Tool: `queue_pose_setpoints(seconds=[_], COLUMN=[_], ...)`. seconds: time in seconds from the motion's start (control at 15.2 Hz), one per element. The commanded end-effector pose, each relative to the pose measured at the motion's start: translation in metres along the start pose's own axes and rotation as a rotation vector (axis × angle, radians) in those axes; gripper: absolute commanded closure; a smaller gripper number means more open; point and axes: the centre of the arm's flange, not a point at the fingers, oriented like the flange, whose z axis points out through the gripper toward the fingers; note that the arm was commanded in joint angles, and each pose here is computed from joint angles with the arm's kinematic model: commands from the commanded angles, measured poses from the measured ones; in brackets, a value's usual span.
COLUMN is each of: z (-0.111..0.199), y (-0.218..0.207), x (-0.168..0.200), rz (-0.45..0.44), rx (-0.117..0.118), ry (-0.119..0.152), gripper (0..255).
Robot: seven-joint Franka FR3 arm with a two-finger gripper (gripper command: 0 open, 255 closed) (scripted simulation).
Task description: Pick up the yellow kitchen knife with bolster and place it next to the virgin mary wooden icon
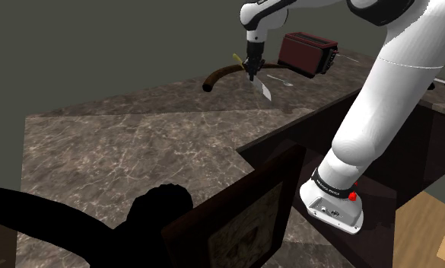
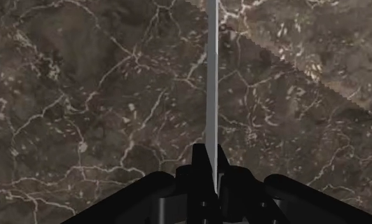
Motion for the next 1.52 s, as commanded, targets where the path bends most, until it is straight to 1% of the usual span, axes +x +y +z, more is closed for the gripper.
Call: queue_pose_setpoints(seconds=[0.0, 1.45], z=[-0.011, -0.126], y=[0.0, -0.002], x=[-0.002, -0.016], rz=[0.0, 0.0], rx=[0.0, 0.0], ry=[0.0, 0.0], gripper=[255, 255])
